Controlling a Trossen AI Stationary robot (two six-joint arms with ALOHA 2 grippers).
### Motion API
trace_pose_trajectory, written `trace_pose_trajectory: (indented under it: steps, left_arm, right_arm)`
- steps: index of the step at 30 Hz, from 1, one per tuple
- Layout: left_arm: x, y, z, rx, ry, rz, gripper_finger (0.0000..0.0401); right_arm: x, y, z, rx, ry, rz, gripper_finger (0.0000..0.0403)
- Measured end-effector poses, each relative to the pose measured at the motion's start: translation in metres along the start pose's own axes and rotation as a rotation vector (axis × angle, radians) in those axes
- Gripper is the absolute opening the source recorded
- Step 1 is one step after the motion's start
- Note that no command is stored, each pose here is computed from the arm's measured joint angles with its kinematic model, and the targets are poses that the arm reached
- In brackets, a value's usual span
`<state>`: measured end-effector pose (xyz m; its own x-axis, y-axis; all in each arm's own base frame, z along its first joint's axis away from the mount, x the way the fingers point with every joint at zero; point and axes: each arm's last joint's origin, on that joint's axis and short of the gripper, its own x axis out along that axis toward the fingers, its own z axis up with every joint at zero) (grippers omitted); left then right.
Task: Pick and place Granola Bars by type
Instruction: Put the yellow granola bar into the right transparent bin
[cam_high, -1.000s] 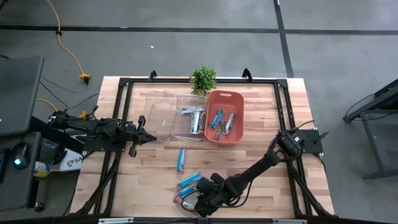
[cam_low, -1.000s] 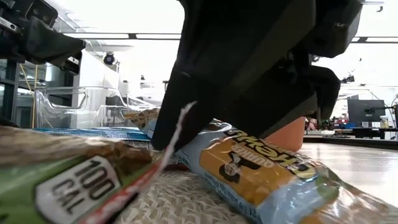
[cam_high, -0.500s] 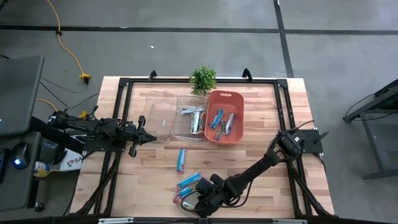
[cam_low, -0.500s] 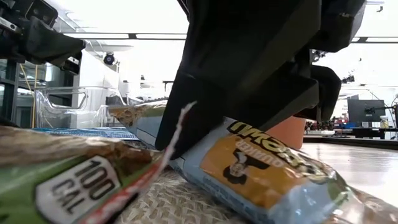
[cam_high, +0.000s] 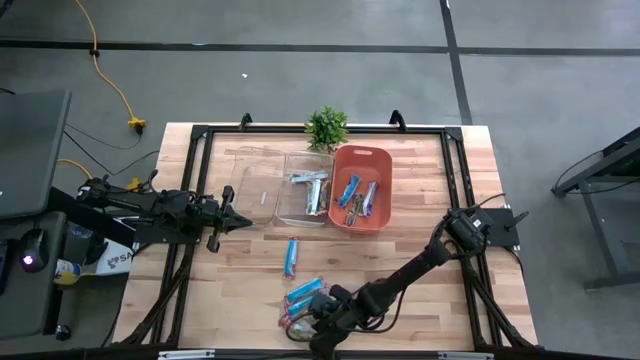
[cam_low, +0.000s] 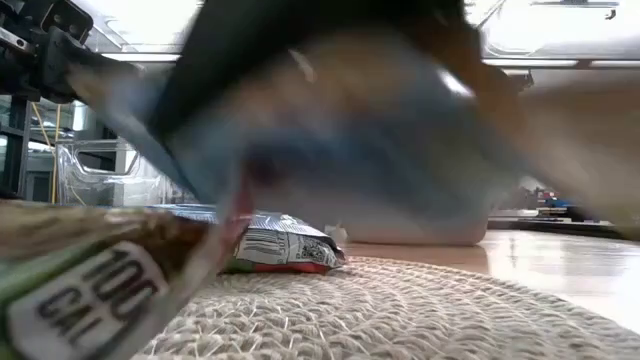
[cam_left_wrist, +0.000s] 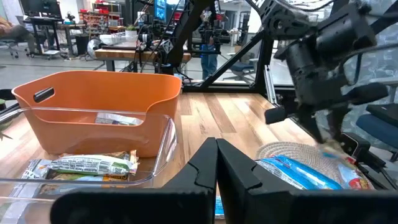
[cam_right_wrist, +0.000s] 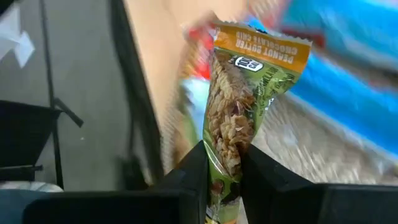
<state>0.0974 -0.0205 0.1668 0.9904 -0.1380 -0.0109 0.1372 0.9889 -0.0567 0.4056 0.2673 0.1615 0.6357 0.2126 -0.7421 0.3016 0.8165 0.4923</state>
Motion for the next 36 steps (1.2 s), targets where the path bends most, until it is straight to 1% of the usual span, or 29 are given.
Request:
trace_pose_trajectory:
  steps: [5,10,15,18,22,25,27,32,36]
  left_arm:
    - [0.0,0.0,0.0,0.0,0.0,0.0,0.0001]
    - [0.0,0.0,0.0,0.0,0.0,0.0,0.0001]
    - [0.0,0.0,0.0,0.0,0.001,0.0,0.0001]
    - [0.0,0.0,0.0,0.0,0.0,0.0,0.0001]
    - [0.0,0.0,0.0,0.0,0.0,0.0,0.0001]
    - [0.0,0.0,0.0,0.0,0.0,0.0,0.0001]
    - [0.0,0.0,0.0,0.0,0.001,0.0,0.0001]
    - [0.0,0.0,0.0,0.0,0.0,0.0,0.0001]
    - [0.0,0.0,0.0,0.0,0.0,0.0,0.0001]
  right_arm:
    - [-0.011,0.018,0.024,-0.088,-0.058,0.064,0.0057]
    - [-0.031,0.039,0.056,-0.191,-0.153,0.136,0.0057]
    - [-0.06,0.063,0.09,-0.365,-0.286,0.207,0.0053]
    - [-0.079,0.075,0.107,-0.486,-0.377,0.219,0.0049]
    - [-0.098,0.081,0.126,-0.559,-0.526,0.118,0.0047]
    - [-0.109,0.08,0.14,-0.569,-0.632,-0.005,0.0047]
    - [-0.113,0.077,0.149,-0.552,-0.691,-0.096,0.0047]
    - [-0.121,0.063,0.17,-0.451,-0.811,-0.307,0.0047]
    - [-0.122,0.046,0.189,-0.393,-0.858,-0.427,0.0047]
